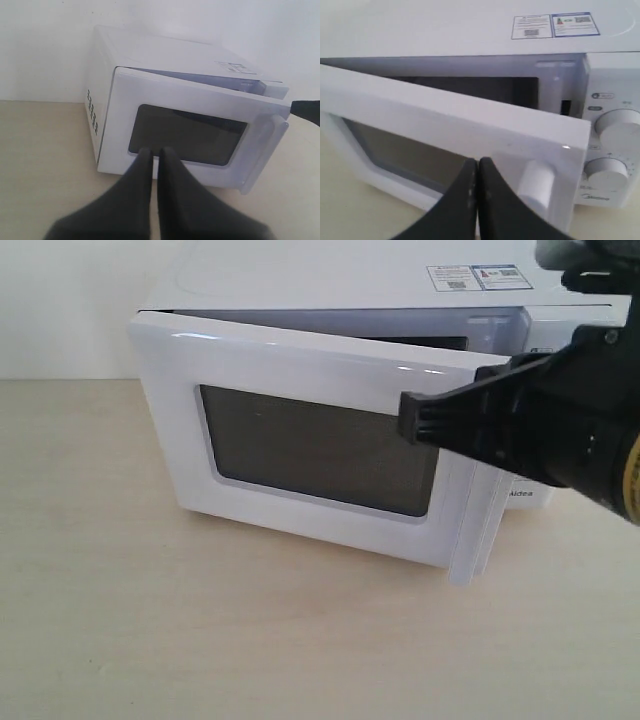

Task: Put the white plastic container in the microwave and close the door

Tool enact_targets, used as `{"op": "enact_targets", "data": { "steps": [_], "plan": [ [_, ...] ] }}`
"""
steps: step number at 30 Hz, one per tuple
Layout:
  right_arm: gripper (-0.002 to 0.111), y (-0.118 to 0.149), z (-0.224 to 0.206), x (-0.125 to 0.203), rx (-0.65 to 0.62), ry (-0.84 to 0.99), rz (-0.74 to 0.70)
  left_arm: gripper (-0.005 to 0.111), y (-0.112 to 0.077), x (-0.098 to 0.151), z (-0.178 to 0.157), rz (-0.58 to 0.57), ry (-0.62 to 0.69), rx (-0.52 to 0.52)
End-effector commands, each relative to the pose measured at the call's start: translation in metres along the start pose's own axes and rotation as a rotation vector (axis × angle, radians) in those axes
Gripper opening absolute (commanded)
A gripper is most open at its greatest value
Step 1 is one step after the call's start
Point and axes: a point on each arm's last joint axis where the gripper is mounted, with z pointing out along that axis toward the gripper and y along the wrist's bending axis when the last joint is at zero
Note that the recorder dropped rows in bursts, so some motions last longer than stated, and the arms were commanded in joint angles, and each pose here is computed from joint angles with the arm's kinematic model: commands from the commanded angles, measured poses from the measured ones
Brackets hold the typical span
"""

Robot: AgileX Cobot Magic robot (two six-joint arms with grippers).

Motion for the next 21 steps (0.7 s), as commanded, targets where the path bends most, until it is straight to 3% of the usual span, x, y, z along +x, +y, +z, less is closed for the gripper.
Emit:
{"op": "enact_targets", "data": {
  "steps": [1,5,11,15,21],
  "plan": [
    [0.000,0.025,-0.016,0.008,-0.143,-0.002,-0.041,0.004,0.000,0.002,0.000,-0.003,0.003,0.005],
    [0.000,0.025,-0.017,0.011,0.005,-0.085,-0.014,0.004,0.000,0.002,0.000,-0.003,0.003,0.005],
    [0.000,0.052,-0.005,0.024,-0.103,-0.144,-0.104,0.004,0.000,0.002,0.000,-0.003,0.006,0.005],
    [0.000,0.053,0.006,0.035,0.018,-0.177,-0.164,0.004,0.000,0.002,0.000,-0.003,0.006,0.005],
    [0.000,0.062,0.019,0.051,0.050,-0.184,-0.260,0.004,0.000,0.002,0.000,-0.003,0.006,0.005]
  ]
}}
